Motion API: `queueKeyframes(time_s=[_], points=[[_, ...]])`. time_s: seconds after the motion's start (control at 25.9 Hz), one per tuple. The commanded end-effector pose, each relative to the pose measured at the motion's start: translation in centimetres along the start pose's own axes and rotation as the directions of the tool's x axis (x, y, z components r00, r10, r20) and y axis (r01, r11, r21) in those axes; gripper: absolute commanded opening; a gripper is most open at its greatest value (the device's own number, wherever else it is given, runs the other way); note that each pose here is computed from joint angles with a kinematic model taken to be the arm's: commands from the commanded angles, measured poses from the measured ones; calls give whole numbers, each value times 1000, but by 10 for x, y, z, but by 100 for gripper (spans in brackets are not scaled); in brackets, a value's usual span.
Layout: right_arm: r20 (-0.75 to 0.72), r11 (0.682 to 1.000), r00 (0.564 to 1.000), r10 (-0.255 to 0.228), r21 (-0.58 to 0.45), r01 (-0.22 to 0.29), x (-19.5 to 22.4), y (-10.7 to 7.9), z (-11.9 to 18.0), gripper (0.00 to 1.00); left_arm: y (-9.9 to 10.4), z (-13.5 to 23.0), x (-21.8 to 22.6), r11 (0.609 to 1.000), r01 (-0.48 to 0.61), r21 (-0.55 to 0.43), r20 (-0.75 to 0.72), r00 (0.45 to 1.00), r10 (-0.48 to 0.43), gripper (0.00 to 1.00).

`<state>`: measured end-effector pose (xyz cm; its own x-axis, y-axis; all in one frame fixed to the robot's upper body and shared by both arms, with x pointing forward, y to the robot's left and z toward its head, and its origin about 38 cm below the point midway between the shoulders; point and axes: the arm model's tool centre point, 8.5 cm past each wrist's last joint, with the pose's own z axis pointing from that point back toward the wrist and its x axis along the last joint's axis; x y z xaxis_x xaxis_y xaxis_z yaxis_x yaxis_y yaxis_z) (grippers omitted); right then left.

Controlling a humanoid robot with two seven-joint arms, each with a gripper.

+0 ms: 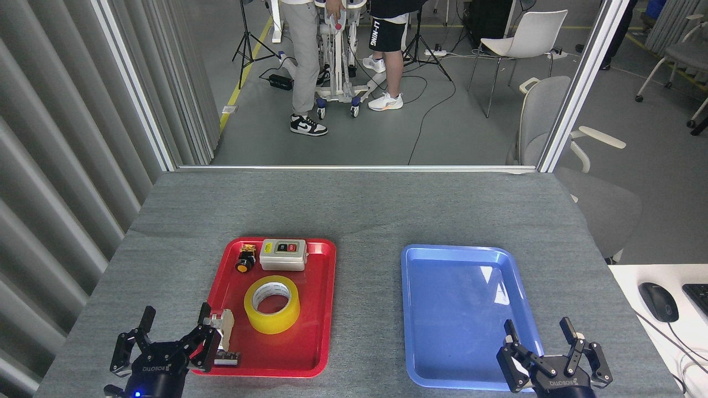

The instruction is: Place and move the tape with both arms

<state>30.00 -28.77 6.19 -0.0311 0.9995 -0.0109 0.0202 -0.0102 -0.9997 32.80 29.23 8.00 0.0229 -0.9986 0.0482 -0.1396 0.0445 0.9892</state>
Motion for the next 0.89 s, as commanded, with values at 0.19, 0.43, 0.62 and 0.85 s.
queueKeyframes(time_s=[0.19,0.43,0.62,0.85], points=[[-6,1000,1000,-6,-4,6,-1,0,-3,100,-2,0,0,1000,2,-17,1,1000,-2,100],[-24,1000,1000,-4,-11,4,-8,-2,-3,100,-2,0,0,1000,-1,-16,2,1000,1,100],[-44,1000,999,9,-12,-10,-19,-4,-1,100,-1,0,0,1000,1,-10,6,1000,-1,100],[-40,1000,999,10,-13,-11,-18,-3,0,100,-1,0,1,1000,-1,-13,11,1000,1,100]])
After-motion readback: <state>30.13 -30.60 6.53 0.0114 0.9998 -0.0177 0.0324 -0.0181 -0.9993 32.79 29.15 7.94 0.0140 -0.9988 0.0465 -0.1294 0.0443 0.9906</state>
